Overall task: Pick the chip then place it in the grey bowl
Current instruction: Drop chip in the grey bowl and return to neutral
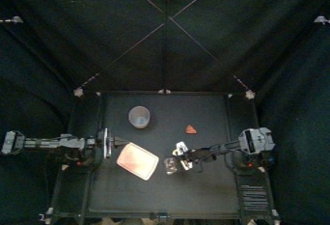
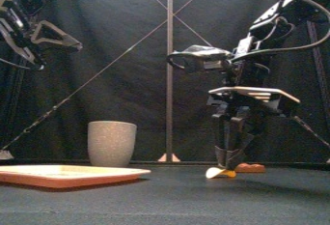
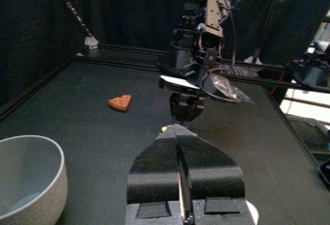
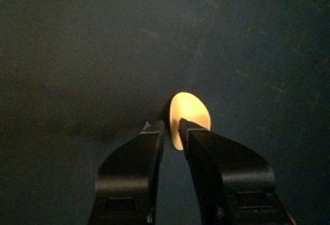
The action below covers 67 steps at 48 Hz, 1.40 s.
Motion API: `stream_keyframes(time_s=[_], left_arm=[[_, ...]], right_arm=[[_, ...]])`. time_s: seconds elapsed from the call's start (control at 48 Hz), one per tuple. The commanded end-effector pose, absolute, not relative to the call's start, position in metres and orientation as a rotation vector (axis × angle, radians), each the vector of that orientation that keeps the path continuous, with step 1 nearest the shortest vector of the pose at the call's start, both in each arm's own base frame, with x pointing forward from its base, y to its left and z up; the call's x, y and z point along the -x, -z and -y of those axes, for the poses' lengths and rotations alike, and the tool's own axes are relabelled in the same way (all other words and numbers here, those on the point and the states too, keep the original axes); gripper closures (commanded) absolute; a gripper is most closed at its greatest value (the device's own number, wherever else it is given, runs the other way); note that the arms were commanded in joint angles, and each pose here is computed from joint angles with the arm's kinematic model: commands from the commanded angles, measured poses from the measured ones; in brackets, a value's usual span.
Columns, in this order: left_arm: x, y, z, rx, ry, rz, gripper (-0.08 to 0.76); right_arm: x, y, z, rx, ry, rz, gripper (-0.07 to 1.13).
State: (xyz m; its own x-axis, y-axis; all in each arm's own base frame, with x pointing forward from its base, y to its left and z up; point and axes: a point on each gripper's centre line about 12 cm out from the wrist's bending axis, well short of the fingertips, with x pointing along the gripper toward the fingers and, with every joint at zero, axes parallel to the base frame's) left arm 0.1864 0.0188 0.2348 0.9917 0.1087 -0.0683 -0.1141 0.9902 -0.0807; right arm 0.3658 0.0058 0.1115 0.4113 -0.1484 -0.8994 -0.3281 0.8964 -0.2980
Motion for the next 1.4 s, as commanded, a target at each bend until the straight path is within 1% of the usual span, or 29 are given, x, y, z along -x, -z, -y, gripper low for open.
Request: stream_keyframes(time_s=[0.021, 0.146, 0.312, 0.375, 0.438, 0.521, 0.688, 0.792, 0.854, 0.958, 1.021, 1.062, 1.125, 1.188, 1.25, 1.396], left_arm=[[-0.1883, -0.2396, -0.0193, 0.086, -0.113, -0.050, 0.651], [-0.1879, -0.2392, -0.0196, 0.084, -0.115, -0.050, 0.651], [-0.1873, -0.2365, -0.0204, 0.084, -0.120, -0.057, 0.651], [-0.1870, -0.2362, -0.0204, 0.084, -0.120, -0.057, 0.651], [-0.1870, -0.2354, -0.0204, 0.084, -0.120, -0.059, 0.651], [-0.1868, -0.2363, -0.0207, 0.084, -0.122, -0.053, 0.651], [-0.1868, -0.2363, -0.0207, 0.084, -0.122, -0.053, 0.651], [-0.1870, -0.2369, -0.0207, 0.086, -0.122, -0.051, 0.651], [-0.1868, -0.2363, -0.0206, 0.090, -0.122, -0.053, 0.651], [-0.1867, -0.2360, -0.0214, 0.112, -0.129, -0.053, 0.651], [-0.1865, -0.2352, -0.0215, 0.125, -0.132, -0.056, 0.651], [-0.1861, -0.2337, -0.0215, 0.132, -0.133, -0.060, 0.651], [-0.1856, -0.2317, -0.0210, 0.137, -0.132, -0.066, 0.651], [-0.1853, -0.2305, -0.0207, 0.138, -0.131, -0.069, 0.651], [-0.1849, -0.2294, -0.0207, 0.138, -0.131, -0.071, 0.651], [-0.1847, -0.2288, -0.0207, 0.138, -0.132, -0.072, 0.651]], right_arm=[[-0.370, -0.125, -0.009, 0.464, -0.111, -1.119, 0.40], [-0.373, -0.132, -0.015, 0.470, -0.107, -1.112, 0.36], [-0.375, -0.133, -0.022, 0.534, -0.099, -1.155, 0.28], [-0.375, -0.131, -0.023, 0.541, -0.080, -1.172, 0.25], [-0.374, -0.128, -0.022, 0.533, -0.056, -1.190, 0.24], [-0.373, -0.121, -0.021, 0.524, -0.034, -1.204, 0.24], [-0.370, -0.111, -0.021, 0.575, -0.038, -1.222, 0.25], [-0.370, -0.106, -0.019, 0.573, -0.035, -1.233, 0.25], [-0.371, -0.102, -0.018, 0.583, -0.039, -1.241, 0.25], [-0.374, -0.099, -0.017, 0.590, -0.038, -1.245, 0.25], [-0.375, -0.098, -0.009, 0.592, -0.024, -1.250, 0.25], [-0.376, -0.098, -0.006, 0.593, -0.017, -1.251, 0.25], [-0.376, -0.098, -0.001, 0.598, -0.009, -1.254, 0.26], [-0.377, -0.099, 0.003, 0.606, -0.004, -1.249, 0.28], [-0.378, -0.100, 0.007, 0.612, 0.001, -1.244, 0.33], [-0.379, -0.099, 0.011, 0.603, -0.005, -1.233, 0.54]])
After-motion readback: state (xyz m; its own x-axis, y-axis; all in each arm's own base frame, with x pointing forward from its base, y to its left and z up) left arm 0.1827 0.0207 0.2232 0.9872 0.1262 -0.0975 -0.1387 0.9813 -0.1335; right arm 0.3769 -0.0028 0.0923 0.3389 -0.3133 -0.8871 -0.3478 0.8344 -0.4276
